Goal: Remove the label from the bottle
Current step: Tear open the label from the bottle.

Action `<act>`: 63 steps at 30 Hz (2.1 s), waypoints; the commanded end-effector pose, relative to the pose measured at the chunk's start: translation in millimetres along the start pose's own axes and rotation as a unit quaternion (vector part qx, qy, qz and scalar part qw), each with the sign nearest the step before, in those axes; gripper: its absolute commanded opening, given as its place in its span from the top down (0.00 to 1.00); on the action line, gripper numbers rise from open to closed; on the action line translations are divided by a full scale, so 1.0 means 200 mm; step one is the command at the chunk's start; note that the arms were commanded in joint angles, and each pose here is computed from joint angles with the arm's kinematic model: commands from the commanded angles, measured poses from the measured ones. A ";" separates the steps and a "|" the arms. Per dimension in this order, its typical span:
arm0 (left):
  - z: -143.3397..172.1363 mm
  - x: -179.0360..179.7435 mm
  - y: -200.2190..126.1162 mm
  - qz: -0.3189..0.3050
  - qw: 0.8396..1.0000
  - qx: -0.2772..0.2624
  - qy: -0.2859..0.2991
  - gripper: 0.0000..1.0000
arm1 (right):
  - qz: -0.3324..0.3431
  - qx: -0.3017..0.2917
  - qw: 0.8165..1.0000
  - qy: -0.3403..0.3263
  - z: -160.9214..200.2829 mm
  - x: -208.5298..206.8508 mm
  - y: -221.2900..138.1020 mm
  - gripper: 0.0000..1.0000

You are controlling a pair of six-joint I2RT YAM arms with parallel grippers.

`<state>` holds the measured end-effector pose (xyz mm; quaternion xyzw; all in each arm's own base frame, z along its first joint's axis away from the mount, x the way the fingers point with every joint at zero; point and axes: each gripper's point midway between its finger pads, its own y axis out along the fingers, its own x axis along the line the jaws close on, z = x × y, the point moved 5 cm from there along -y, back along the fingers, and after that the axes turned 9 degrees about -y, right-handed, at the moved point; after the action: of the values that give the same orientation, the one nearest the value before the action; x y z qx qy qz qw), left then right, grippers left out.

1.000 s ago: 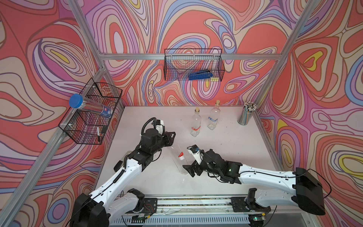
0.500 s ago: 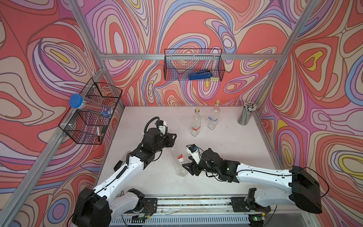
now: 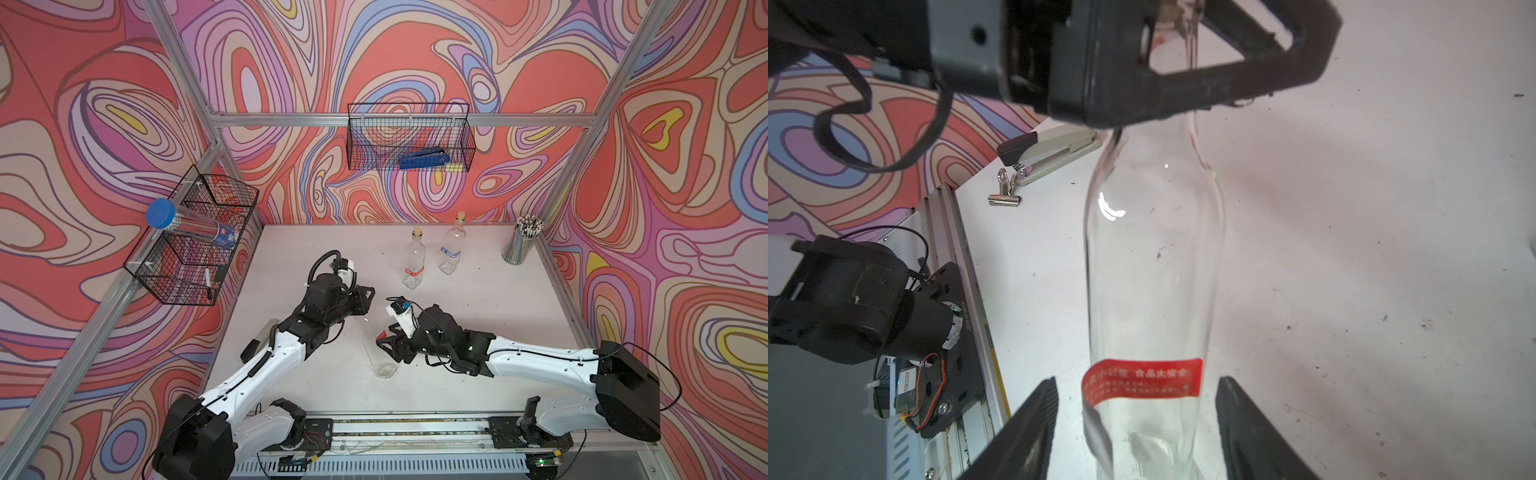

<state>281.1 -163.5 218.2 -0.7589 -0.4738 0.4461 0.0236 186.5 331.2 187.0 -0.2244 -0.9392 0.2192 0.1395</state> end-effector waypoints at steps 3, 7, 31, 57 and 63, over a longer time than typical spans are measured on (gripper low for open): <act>-0.03 -0.04 0.00 0.016 1.000 -0.018 0.008 1.00 | -0.021 -0.007 1.000 0.006 -0.03 0.02 0.03 0.47; -0.02 -0.04 0.00 0.010 1.000 -0.018 0.013 1.00 | -0.026 0.001 1.000 0.008 -0.02 0.03 0.03 0.47; 0.00 -0.03 0.01 -0.002 0.999 -0.019 0.027 1.00 | -0.030 0.025 0.999 0.018 0.05 0.03 0.02 0.65; 0.01 -0.01 0.01 -0.006 0.999 -0.022 0.024 1.00 | -0.027 0.019 0.999 0.029 0.06 0.02 0.00 0.90; 0.01 0.00 0.00 -0.012 0.999 -0.022 0.024 1.00 | -0.022 0.013 0.999 0.026 0.03 0.02 -0.02 1.00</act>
<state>281.2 -166.3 215.5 -0.7612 -0.4863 0.4282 0.0260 178.1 333.1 177.2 -0.1982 -0.9362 0.2295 0.1776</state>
